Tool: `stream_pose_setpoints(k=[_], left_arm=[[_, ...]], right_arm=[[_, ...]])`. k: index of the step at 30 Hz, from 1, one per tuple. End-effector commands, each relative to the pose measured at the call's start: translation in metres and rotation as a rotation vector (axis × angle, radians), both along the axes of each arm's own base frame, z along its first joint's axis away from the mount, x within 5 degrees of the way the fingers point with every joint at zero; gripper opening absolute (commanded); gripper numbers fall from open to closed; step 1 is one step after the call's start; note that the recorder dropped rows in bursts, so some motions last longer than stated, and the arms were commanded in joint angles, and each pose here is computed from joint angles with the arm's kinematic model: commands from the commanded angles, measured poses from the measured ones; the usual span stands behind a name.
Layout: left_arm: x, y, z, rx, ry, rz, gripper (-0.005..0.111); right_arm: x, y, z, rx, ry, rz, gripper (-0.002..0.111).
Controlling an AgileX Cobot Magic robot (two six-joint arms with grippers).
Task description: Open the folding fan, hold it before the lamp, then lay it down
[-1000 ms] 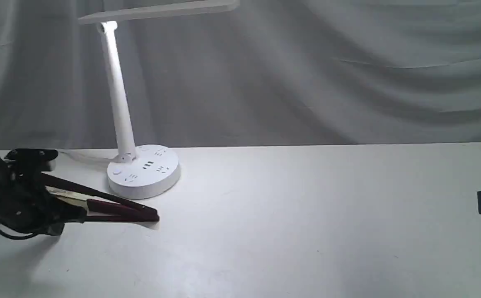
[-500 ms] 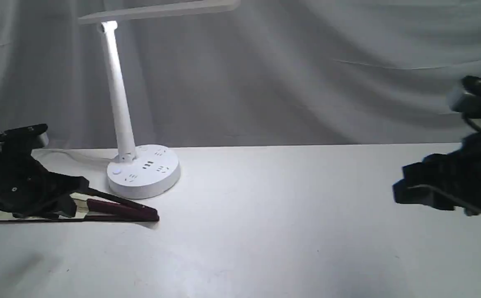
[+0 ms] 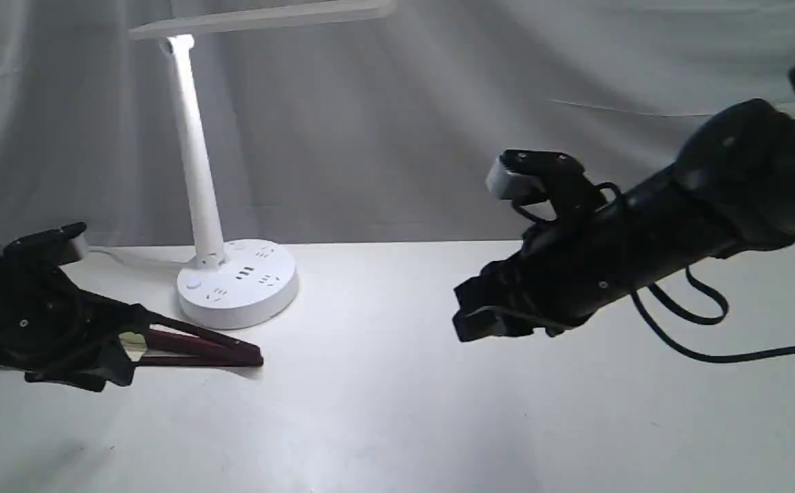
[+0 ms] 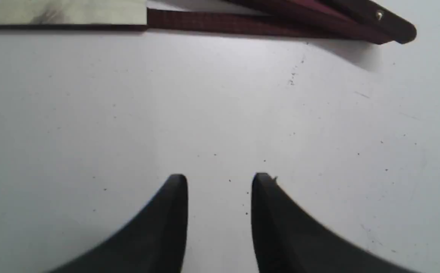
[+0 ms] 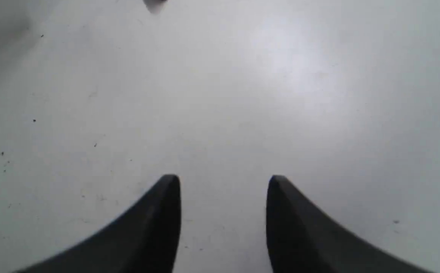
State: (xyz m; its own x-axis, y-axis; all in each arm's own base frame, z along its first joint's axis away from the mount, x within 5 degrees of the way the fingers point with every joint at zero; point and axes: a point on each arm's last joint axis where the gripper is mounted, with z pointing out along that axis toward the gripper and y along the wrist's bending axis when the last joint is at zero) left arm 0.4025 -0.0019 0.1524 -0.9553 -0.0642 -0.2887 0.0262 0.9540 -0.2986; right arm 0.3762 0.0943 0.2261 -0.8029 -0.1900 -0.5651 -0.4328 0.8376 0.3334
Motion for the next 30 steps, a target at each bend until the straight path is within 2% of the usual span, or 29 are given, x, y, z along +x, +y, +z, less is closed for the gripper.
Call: stream_pose_setpoints(k=[1, 3, 6, 8, 11, 13, 18, 20, 22, 25, 30], left_arm=[[0.003, -0.007, 0.005, 0.026, -0.045, 0.011, 0.029], [0.008, -0.005, 0.005, 0.058, -0.090, 0.082, 0.029], [0.019, 0.009, 0.007, 0.051, -0.171, 0.317, 0.029], [0.025, 0.016, 0.005, 0.043, -0.217, 0.398, 0.029], [0.034, 0.020, 0.000, 0.071, -0.272, 0.395, 0.029], [0.041, 0.021, -0.004, 0.095, -0.262, 0.371, 0.029], [0.055, 0.024, -0.020, 0.009, -0.060, 0.517, 0.030], [0.061, 0.025, -0.023, 0.033, -0.019, 0.490, 0.036], [0.065, 0.026, -0.021, 0.046, -0.003, 0.480, 0.047], [0.070, 0.029, -0.015, 0.027, 0.001, 0.561, 0.060], [0.076, 0.036, -0.014, 0.021, -0.056, 0.682, 0.060]], right_arm=[[0.009, 0.012, -0.003, 0.026, 0.064, 0.086, 0.037], [0.013, 0.015, -0.004, 0.042, 0.097, 0.124, 0.037], [0.013, 0.016, -0.005, 0.038, 0.115, 0.145, 0.037], [0.012, 0.016, -0.005, 0.033, 0.121, 0.151, 0.037], [0.012, 0.015, -0.006, 0.030, 0.125, 0.147, 0.037], [0.012, 0.015, -0.006, 0.026, 0.126, 0.143, 0.037], [0.011, 0.015, -0.006, 0.023, 0.148, 0.143, 0.037], [0.010, 0.015, -0.007, 0.020, 0.159, 0.150, 0.037], [0.009, 0.014, -0.008, 0.006, 0.162, 0.150, 0.037], [0.009, 0.013, -0.008, -0.004, 0.164, 0.150, 0.037], [0.008, 0.013, -0.008, -0.003, 0.179, 0.160, 0.037]])
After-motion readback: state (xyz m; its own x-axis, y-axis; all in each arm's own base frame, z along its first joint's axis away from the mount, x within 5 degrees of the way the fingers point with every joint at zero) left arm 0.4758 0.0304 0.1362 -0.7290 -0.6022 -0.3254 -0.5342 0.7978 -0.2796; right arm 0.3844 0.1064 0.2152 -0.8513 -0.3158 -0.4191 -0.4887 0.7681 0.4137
